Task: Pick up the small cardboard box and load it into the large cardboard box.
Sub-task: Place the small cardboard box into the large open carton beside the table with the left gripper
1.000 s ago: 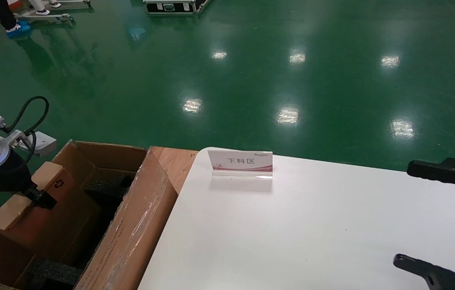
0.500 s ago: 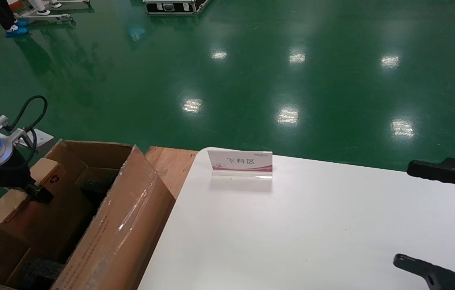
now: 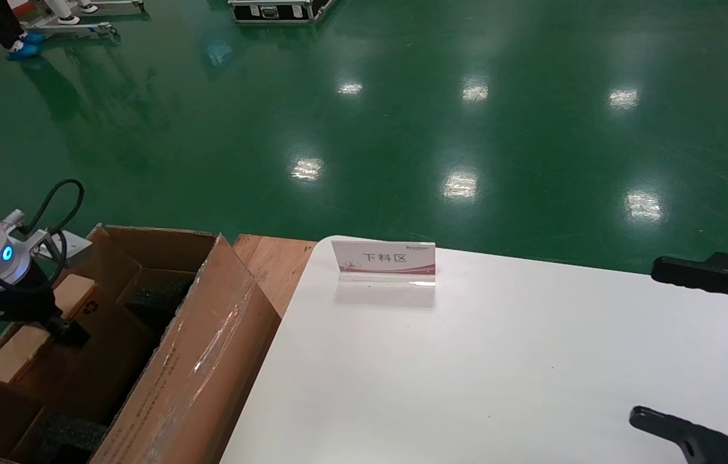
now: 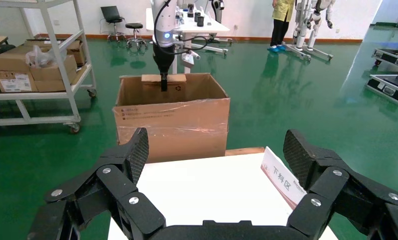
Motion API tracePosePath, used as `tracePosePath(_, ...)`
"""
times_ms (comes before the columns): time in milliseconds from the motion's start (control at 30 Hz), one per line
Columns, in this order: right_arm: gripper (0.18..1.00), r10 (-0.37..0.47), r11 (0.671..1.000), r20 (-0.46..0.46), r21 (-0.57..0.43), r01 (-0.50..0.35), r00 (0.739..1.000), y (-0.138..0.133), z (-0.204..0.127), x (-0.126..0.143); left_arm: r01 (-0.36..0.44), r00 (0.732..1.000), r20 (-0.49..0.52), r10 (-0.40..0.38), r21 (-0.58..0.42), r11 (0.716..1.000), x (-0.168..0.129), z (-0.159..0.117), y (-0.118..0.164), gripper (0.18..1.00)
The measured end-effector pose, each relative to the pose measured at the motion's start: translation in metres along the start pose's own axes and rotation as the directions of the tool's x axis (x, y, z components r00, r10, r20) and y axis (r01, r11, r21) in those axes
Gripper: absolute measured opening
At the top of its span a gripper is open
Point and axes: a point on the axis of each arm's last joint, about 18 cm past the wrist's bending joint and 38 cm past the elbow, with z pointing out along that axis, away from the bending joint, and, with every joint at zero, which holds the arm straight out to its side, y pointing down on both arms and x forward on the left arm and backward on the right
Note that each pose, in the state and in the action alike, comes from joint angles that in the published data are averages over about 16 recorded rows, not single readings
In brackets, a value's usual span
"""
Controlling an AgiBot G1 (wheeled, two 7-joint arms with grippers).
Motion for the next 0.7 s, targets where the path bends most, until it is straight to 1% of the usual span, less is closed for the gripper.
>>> tracePosePath(233, 1.001, 0.0, 1.0, 0.0, 0.0, 0.0, 1.0, 0.0, 0.0, 0.0, 0.004, 1.0, -0.007, -0.004, -0.015, 1.0, 0.0014, 0.0032, 0.0025, 0.256)
tracePosePath(433, 1.001, 0.0, 1.0, 0.0, 0.0, 0.0, 1.0, 0.0, 0.0, 0.0, 0.004, 1.0, -0.007, -0.004, -0.016, 1.0, 0.0013, 0.0031, 0.0029, 0.281)
tracePosePath(633, 1.001, 0.0, 1.0, 0.0, 0.0, 0.0, 1.0, 0.0, 0.0, 0.0, 0.003, 1.0, -0.006, -0.003, -0.016, 1.0, 0.0009, 0.0026, 0.0032, 0.336)
tracePosePath(700, 1.001, 0.0, 1.0, 0.0, 0.0, 0.0, 1.0, 0.0, 0.0, 0.0, 0.002, 1.0, -0.005, -0.002, -0.015, 1.0, 0.0007, 0.0025, 0.0032, 0.369)
